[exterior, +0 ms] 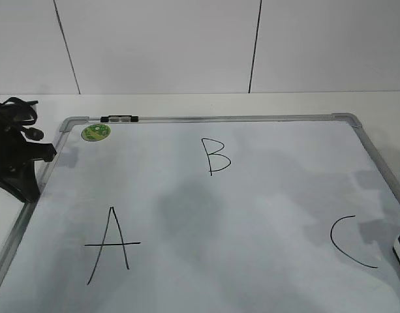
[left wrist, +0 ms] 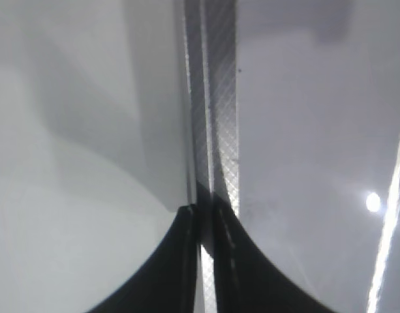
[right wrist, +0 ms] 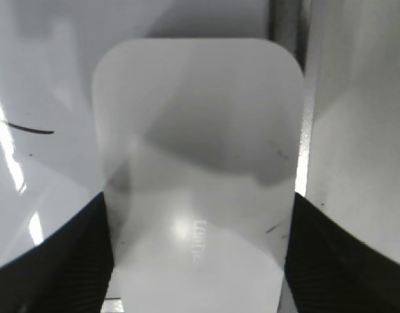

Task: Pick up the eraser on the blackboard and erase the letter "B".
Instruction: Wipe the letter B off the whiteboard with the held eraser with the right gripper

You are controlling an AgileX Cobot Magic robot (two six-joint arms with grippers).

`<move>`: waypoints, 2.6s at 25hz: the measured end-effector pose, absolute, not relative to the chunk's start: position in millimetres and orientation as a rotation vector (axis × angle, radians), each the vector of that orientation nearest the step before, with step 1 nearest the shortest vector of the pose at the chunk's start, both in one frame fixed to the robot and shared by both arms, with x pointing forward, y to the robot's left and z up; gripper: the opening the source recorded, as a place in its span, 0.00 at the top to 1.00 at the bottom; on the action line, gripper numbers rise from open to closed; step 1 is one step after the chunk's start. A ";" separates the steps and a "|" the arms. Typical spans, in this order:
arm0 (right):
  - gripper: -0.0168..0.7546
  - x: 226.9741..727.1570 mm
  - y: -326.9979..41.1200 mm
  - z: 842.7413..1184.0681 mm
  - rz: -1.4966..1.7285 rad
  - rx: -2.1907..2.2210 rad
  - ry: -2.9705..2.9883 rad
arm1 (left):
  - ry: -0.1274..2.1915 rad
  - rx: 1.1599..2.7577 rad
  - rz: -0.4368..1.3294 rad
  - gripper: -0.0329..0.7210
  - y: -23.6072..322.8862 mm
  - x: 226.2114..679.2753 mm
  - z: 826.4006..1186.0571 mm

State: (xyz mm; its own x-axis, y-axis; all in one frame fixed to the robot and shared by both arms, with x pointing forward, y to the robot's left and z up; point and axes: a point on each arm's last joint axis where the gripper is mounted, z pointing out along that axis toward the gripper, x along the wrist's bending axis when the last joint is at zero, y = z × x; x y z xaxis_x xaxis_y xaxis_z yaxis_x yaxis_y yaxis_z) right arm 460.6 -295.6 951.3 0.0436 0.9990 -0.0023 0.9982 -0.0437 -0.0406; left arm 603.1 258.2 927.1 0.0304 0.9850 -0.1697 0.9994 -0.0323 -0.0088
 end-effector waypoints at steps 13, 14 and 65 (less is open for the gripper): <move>0.24 478.4 -295.3 985.3 -0.007 -2.276 -2.171 | 2.104 2.172 -0.197 0.93 258.2 602.9 927.1; 0.24 480.5 -295.3 990.5 -0.020 -2.282 -2.177 | 2.104 2.172 -0.197 0.93 258.2 602.9 927.1; 0.24 683.1 -85.9 950.3 -0.182 -1.764 -2.617 | 2.105 2.181 -0.211 0.93 258.1 602.1 927.5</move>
State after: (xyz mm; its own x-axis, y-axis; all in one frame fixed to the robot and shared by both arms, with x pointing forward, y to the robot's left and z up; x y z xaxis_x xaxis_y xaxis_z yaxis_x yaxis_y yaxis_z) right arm 683.1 -85.9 950.3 -0.3769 0.9250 0.0480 0.9228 0.3704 0.1061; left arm 602.1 258.1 927.5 0.0329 0.9847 -0.1710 0.9991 -0.0372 -0.0219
